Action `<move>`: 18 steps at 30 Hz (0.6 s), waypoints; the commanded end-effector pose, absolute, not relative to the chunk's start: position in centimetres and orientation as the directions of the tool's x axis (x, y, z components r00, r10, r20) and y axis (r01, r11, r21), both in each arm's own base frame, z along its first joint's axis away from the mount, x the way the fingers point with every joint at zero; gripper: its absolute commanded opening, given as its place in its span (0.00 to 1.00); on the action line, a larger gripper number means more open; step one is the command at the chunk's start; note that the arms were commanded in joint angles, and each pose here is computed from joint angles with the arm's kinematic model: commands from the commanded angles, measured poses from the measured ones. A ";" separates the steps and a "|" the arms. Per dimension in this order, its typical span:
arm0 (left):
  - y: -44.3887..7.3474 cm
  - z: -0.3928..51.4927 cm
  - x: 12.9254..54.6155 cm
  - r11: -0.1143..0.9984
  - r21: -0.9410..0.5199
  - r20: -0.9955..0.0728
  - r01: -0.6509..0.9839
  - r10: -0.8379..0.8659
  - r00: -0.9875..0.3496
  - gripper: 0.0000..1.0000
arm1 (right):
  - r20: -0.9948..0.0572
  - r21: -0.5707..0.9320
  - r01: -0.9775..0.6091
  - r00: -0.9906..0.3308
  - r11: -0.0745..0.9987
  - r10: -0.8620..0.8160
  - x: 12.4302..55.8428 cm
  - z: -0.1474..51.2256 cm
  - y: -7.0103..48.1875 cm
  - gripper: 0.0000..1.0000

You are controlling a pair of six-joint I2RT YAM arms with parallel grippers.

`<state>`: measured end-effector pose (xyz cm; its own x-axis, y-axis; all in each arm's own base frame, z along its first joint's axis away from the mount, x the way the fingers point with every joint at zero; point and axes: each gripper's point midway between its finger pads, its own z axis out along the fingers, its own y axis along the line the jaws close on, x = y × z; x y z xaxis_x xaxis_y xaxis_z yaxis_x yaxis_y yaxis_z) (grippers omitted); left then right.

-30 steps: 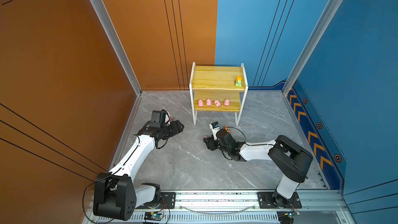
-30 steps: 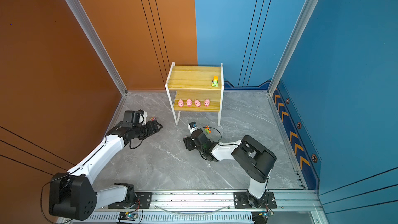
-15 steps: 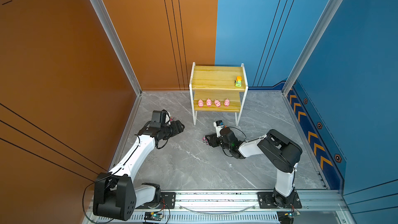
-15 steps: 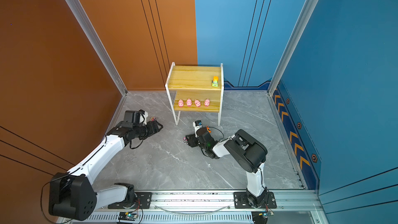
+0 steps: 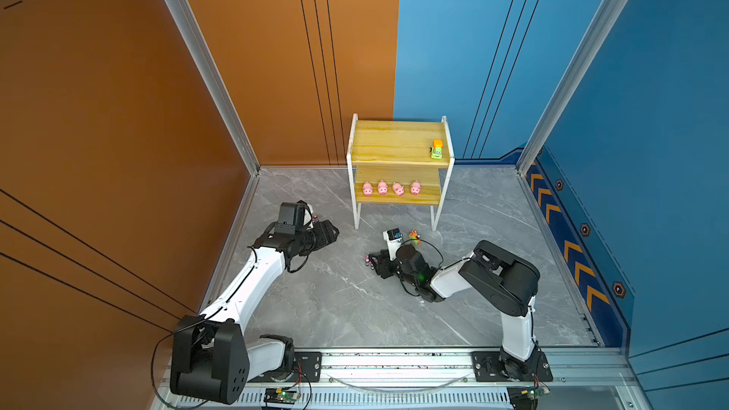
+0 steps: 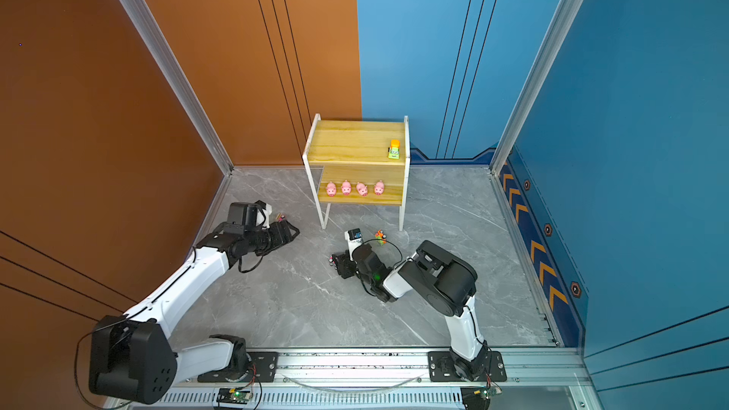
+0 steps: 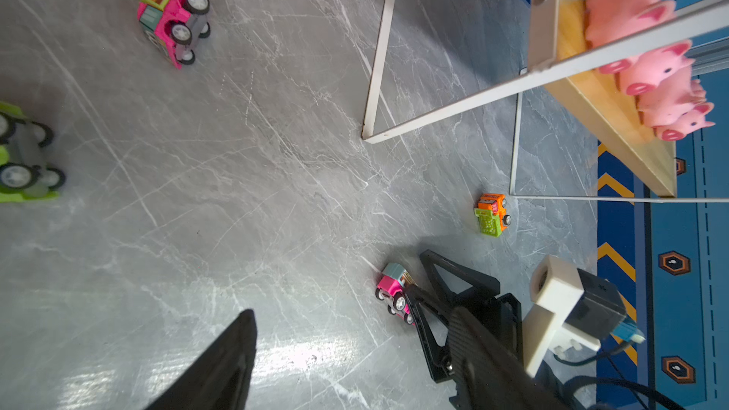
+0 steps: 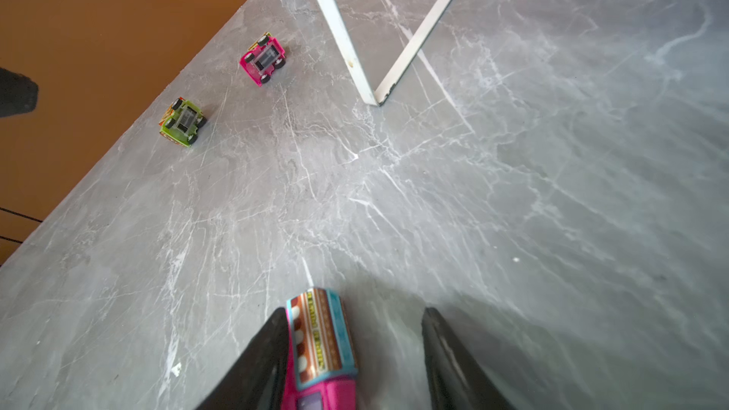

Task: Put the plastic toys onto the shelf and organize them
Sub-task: 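Lower the right gripper onto the pink-cyan bus and close on it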

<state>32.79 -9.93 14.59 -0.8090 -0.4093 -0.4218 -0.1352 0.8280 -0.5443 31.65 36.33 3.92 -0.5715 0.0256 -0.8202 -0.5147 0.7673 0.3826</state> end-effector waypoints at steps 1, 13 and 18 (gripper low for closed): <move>-10.5 14.6 32.5 0.816 -0.564 -0.410 -0.124 -0.408 -0.816 0.78 | -0.836 0.222 -0.527 -0.536 0.820 -0.118 30.2 1.6 35.5 0.53; -10.6 14.8 32.3 0.816 -0.567 -0.414 -0.116 -0.404 -0.816 0.78 | -0.856 0.132 -0.557 -0.481 0.820 -0.189 28.6 1.5 36.7 0.51; -10.6 14.8 32.3 0.816 -0.567 -0.416 -0.115 -0.404 -0.815 0.78 | -0.857 0.118 -0.578 -0.470 0.807 -0.211 28.2 1.5 37.1 0.47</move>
